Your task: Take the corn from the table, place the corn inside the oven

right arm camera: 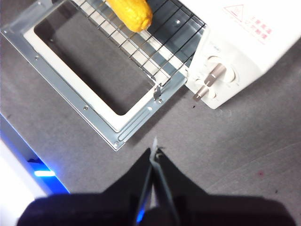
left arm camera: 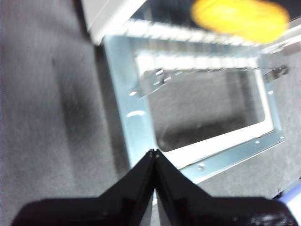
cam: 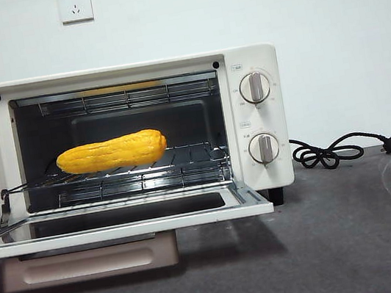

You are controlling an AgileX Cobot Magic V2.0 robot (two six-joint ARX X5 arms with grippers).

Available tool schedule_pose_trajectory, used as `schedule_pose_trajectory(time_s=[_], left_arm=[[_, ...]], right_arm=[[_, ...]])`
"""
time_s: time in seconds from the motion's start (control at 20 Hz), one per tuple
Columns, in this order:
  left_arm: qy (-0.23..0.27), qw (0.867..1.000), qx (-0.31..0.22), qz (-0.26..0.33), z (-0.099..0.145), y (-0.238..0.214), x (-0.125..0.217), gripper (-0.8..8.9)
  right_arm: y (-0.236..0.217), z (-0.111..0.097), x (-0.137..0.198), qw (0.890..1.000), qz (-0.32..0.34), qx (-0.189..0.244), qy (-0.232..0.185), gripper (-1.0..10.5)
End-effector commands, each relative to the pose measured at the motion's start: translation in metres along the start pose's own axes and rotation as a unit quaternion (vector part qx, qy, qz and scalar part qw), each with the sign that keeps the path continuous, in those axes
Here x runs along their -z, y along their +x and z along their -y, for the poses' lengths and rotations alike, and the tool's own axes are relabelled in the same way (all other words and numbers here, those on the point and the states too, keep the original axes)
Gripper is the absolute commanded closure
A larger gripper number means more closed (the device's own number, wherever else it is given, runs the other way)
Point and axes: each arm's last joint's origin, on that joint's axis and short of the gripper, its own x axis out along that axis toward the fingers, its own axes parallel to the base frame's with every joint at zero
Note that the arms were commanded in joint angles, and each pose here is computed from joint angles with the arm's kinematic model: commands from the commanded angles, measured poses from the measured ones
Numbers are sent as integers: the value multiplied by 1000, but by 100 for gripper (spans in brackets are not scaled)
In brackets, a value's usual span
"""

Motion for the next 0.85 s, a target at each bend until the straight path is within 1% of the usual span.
schedule_pose_trajectory(time_s=[0.05,0.3,0.45,0.65,0.85], left_arm=[[-28,999,5,-28,-13,14,0,821],[-72,994,13,-77,-35,40,0,821],[-89,992,12,-84,-42,48,0,821],[-90,992,11,-93,-45,56,-1,821],[-80,991,-9,-104,-43,65,-2,821]], right_arm=[[-2,10,2,1000,4,-3,12,962],[-3,20,4,999,7,-4,31,962],[-3,20,4,999,10,-3,30,962],[-3,20,4,999,11,-3,30,962],[-3,21,4,999,11,-3,30,962]])
